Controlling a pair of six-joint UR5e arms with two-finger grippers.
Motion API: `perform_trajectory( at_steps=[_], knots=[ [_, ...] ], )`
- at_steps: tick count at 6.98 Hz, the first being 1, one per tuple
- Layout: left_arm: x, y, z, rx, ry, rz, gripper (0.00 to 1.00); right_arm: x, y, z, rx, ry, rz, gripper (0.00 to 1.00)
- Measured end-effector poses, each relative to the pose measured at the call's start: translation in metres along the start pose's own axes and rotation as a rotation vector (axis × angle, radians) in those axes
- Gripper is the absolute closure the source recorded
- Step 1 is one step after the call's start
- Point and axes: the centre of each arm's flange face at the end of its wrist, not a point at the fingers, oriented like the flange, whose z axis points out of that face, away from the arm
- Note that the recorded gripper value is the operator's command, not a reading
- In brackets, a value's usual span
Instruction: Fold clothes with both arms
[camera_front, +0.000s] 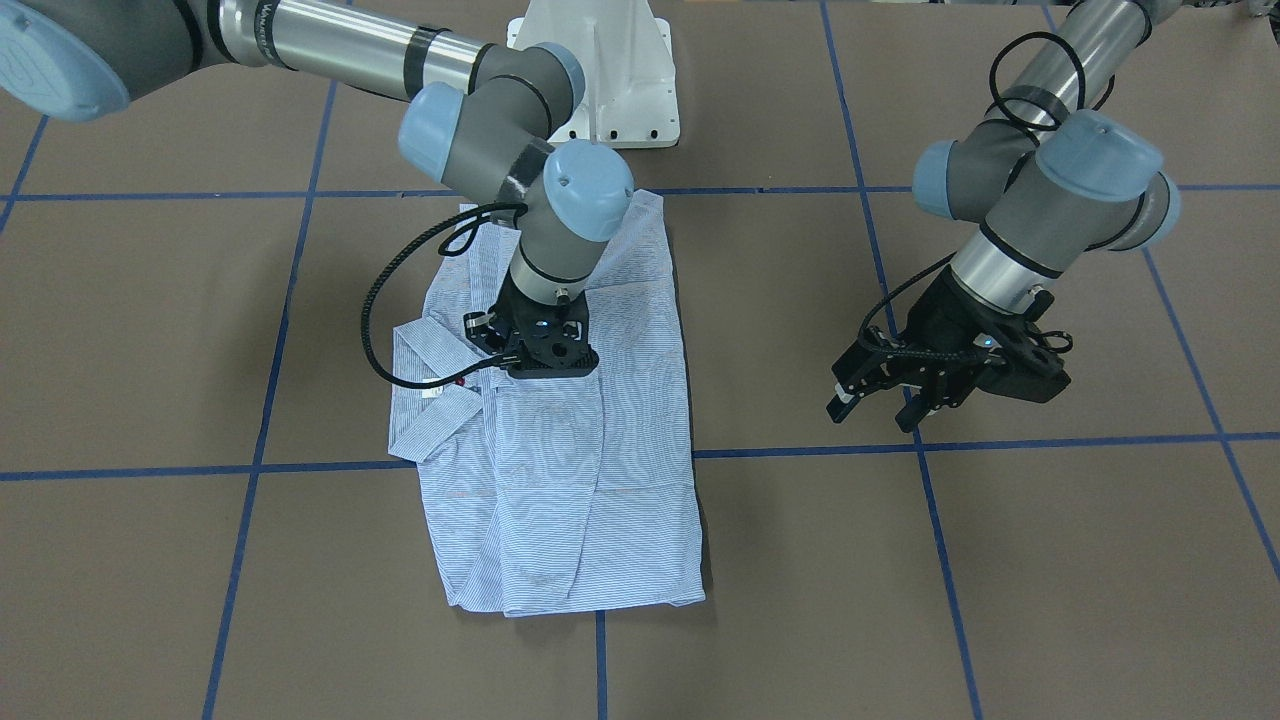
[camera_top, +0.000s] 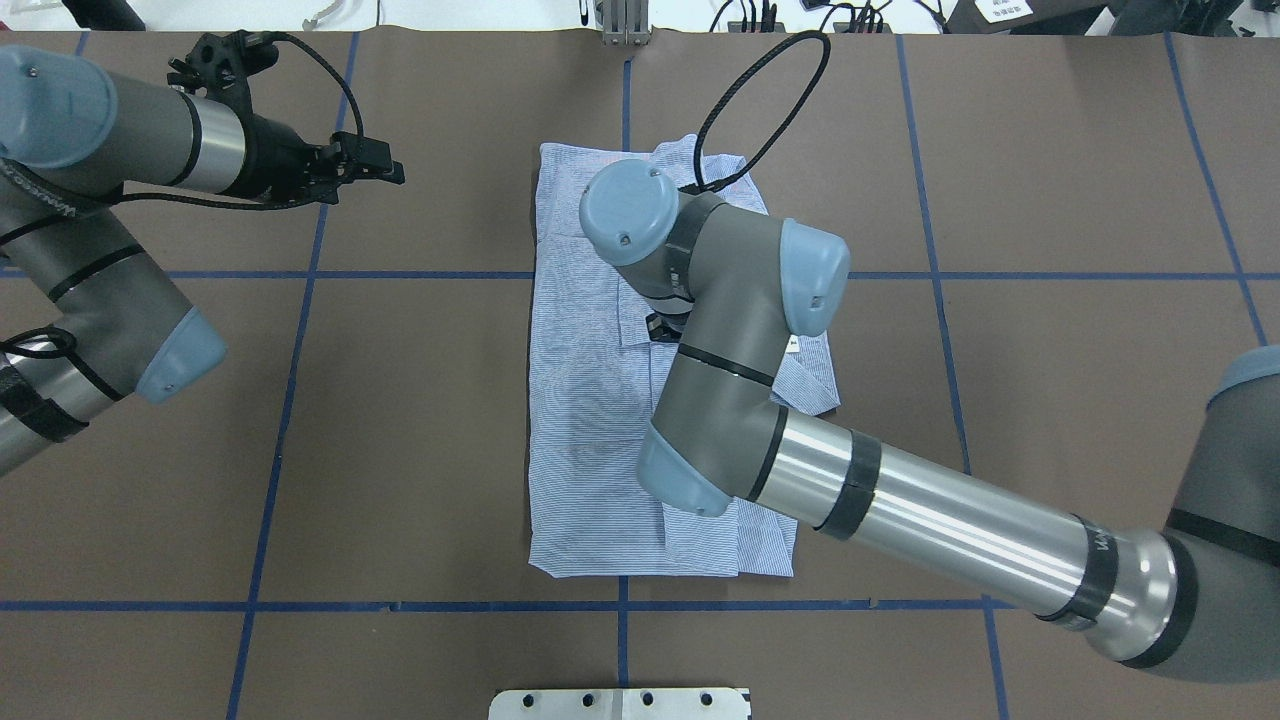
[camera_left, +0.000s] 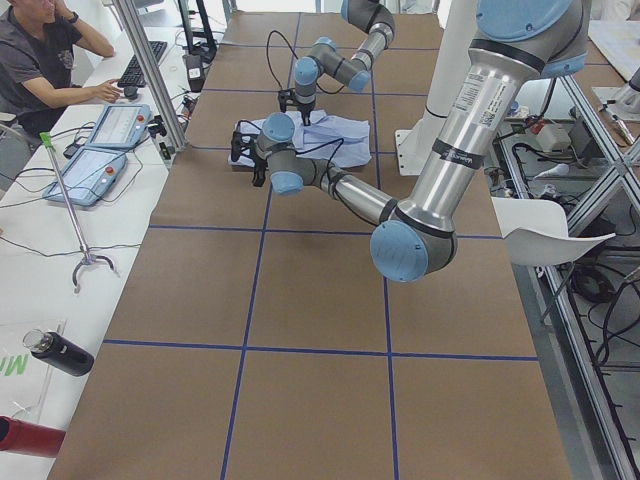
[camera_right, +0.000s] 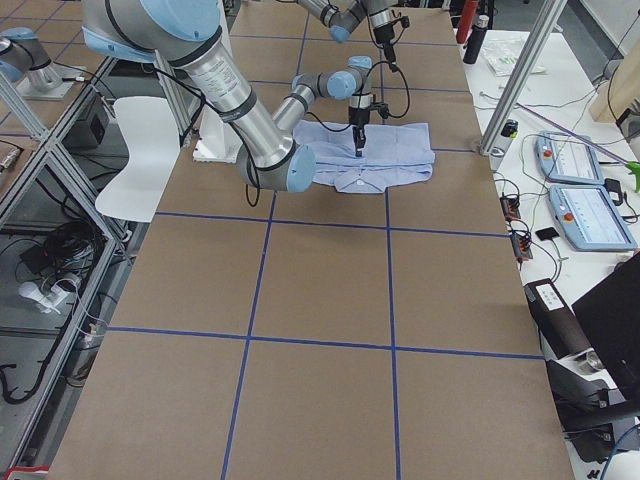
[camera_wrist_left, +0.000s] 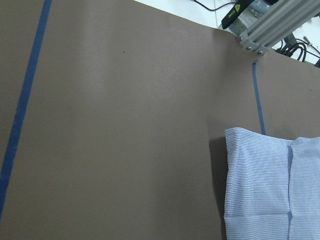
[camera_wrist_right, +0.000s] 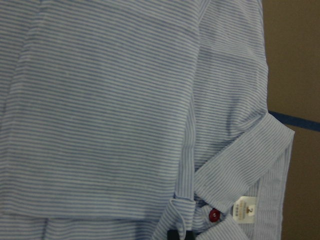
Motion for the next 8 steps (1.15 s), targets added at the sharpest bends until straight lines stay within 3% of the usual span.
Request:
perform_trajectory(
  at_steps=[3, 4, 5, 8],
  knots=[
    [0.007, -0.002, 0.0, 0.002, 0.008, -0.016, 0.0, 0.108, 0.041, 0.04, 0.042, -0.108, -0.06, 1.0],
    [0.009, -0.003, 0.0, 0.003, 0.009, -0.018, 0.0, 0.13, 0.052, 0.057, 0.052, -0.131, -0.067, 0.4],
    [0.009, -0.003, 0.0, 0.003, 0.009, -0.019, 0.0, 0.143, 0.056, 0.067, 0.055, -0.149, -0.071, 0.0],
    [0.009, -0.003, 0.0, 0.003, 0.009, -0.019, 0.0, 0.152, 0.047, 0.059, 0.056, -0.187, -0.052, 0.0]
  ],
)
